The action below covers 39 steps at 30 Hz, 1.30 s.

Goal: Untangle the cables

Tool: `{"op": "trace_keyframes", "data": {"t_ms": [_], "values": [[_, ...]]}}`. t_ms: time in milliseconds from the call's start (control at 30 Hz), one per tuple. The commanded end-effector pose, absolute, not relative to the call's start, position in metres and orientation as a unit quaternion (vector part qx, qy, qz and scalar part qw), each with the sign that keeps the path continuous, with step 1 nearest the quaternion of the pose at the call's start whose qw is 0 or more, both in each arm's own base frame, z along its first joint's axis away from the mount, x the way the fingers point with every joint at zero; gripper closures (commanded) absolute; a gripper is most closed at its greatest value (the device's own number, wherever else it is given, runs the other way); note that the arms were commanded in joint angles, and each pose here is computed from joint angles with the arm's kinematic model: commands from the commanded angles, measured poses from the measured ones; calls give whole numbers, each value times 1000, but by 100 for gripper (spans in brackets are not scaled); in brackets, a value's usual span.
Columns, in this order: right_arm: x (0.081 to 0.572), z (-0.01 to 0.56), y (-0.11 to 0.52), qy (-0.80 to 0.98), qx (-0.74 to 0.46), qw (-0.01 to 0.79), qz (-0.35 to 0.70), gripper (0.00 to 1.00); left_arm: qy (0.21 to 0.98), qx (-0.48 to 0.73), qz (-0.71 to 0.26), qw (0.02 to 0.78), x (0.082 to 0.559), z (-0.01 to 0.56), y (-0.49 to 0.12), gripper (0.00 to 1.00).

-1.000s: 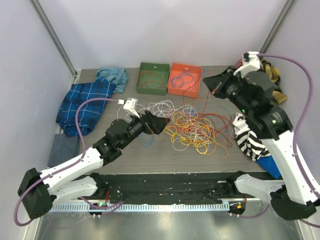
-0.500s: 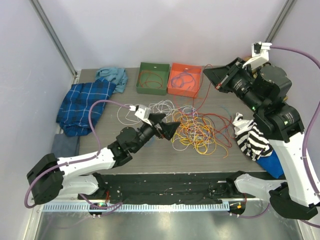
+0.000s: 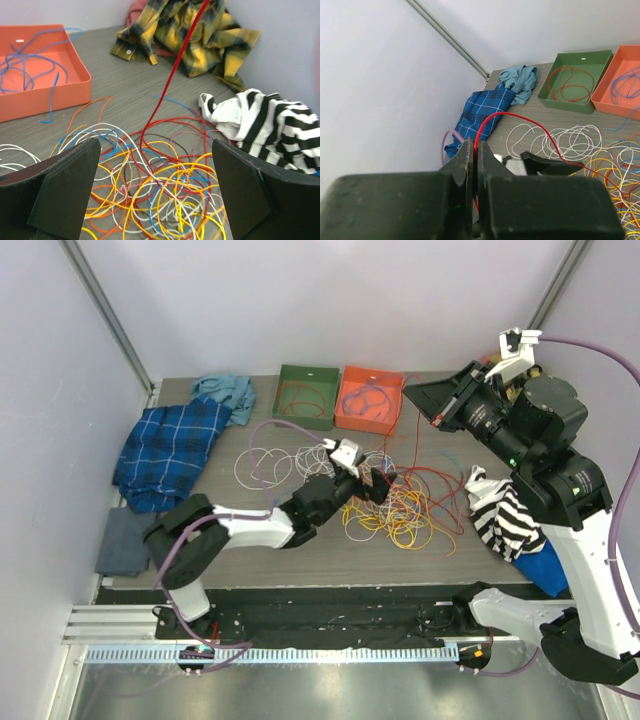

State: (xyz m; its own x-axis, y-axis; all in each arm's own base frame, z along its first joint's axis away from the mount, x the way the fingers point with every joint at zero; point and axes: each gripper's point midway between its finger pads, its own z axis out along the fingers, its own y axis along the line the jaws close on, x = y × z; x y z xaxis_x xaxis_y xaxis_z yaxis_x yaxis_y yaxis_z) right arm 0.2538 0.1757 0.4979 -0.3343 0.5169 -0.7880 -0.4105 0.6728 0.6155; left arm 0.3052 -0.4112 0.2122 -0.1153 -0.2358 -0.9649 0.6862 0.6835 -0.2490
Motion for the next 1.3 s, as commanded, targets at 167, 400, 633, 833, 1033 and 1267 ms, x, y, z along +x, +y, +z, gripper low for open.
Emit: {"op": "trace_keyframes", "data": {"t_ms": [167,400,633,833,1033,1267], "values": [[239,497,176,701,27,575,420,99,628,111,-334,694,382,230,-421,10],[236,488,168,708,31,580,403,99,646,60,-327,688,407,250,-392,100],[241,477,165,706,46,584,398,99,615,21,-254,746,373,410,-305,100],[249,470,174,703,52,576,414,99,560,22,-271,783,315,559,-245,99],[257,467,184,703,50,566,428,99,508,9,-281,814,274,627,-198,99],[275,432,201,720,54,538,436,99,483,8,-270,833,246,659,-164,99]]}}
